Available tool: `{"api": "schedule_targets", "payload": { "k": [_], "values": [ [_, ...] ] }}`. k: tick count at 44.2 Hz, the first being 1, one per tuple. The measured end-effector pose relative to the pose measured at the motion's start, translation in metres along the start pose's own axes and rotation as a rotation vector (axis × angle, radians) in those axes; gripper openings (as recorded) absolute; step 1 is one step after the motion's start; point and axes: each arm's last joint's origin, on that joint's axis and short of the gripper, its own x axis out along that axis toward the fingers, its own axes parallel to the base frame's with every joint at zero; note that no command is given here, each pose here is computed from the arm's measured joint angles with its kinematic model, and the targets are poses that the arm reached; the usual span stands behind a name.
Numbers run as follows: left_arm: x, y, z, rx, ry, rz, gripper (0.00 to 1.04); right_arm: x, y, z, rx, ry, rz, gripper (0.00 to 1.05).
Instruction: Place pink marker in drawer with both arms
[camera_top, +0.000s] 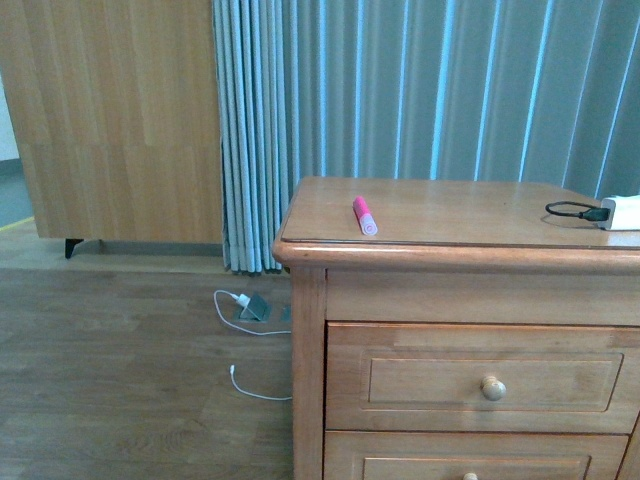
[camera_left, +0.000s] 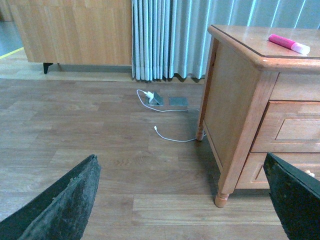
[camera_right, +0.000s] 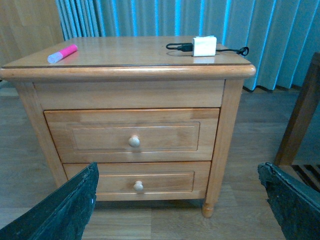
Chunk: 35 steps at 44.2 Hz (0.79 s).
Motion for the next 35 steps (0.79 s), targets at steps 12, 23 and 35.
{"api": "schedule_targets", "payload": {
  "k": [12, 23, 35],
  "values": [
    [0.000, 0.000, 0.000, 0.000, 0.000, 0.000, 0.99, 0.016, 0.004, 0.005, 0.109, 0.236, 0.157, 0.96],
    [0.000, 0.000, 0.000, 0.000, 0.000, 0.000, 0.99, 0.074, 0.022, 0.017, 0.098, 0.298, 0.198, 0.96],
    [0.000, 0.000, 0.000, 0.000, 0.000, 0.000, 0.99, 0.154, 0.053, 0.003, 0.048, 0.360, 0.189, 0.96]
  ]
}}
